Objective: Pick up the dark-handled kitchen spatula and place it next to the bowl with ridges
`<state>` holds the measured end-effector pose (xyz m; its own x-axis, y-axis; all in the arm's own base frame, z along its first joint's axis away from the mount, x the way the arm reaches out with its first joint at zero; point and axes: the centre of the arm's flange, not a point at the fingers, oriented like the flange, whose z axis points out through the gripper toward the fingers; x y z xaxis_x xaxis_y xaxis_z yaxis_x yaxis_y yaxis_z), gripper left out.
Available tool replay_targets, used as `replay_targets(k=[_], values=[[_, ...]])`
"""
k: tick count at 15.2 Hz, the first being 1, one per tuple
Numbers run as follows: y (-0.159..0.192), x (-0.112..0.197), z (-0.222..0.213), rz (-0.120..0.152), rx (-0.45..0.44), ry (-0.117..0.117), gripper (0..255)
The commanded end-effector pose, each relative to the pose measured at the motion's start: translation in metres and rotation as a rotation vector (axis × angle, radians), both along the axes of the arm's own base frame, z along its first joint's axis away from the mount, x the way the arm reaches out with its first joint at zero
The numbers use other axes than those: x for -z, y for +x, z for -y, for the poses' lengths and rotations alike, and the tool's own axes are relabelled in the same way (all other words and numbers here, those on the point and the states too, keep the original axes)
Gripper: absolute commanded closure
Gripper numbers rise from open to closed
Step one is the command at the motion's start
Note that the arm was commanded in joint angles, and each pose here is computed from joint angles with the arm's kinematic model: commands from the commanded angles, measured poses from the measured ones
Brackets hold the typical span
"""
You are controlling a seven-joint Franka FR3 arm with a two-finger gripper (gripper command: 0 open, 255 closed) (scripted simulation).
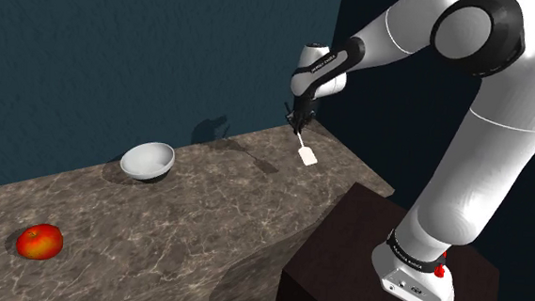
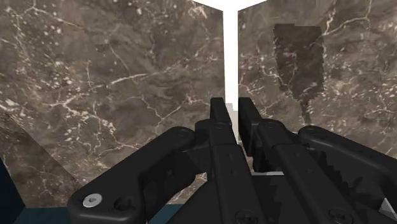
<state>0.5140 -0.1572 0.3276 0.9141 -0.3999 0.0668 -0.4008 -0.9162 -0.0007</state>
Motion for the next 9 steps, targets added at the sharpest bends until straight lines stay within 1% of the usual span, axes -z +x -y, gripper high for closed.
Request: replay_targets(k=[1,9], values=[[0.007,0.0,-0.023,0.0,0.001,0.0,255],[0.036,0.0,-0.125,0.0,0.001,0.0,255]])
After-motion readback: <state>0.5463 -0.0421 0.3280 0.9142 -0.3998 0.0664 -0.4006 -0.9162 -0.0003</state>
